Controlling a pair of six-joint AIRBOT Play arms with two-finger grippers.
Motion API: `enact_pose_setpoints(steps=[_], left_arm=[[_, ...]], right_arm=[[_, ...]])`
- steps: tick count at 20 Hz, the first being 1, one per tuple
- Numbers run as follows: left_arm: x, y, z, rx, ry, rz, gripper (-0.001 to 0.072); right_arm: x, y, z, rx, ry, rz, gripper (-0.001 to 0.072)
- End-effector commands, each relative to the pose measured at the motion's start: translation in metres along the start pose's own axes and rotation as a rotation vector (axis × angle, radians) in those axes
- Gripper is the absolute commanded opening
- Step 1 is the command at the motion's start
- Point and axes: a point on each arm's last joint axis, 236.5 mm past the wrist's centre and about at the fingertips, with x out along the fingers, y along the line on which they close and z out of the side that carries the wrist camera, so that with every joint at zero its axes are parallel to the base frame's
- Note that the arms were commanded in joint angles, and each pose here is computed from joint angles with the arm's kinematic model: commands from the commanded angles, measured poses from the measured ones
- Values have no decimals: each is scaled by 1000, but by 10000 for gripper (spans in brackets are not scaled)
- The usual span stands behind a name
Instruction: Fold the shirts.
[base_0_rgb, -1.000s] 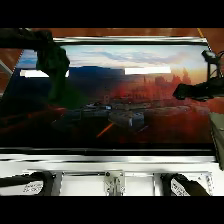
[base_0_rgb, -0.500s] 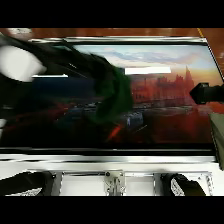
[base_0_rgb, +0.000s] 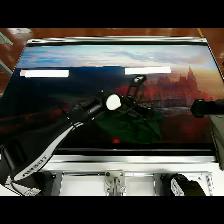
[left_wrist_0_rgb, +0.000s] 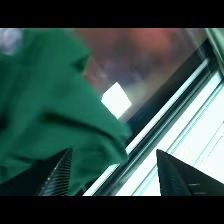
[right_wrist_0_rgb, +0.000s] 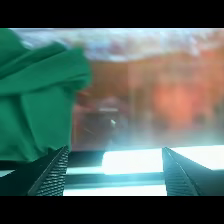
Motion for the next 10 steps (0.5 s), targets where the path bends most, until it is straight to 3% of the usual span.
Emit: enact_pose_setpoints(steps=[1, 6, 10], left_arm=[[-44, 42, 3, -41, 81, 7, 609], [-143, 137, -37, -219, 244, 115, 609], [-137, 177, -125, -454, 294, 147, 609]], right_arm=[[30, -15, -16, 29, 99, -22, 699], [76, 24, -27, 198, 229, 325, 699], [112, 35, -67, 210, 361, 372, 698]])
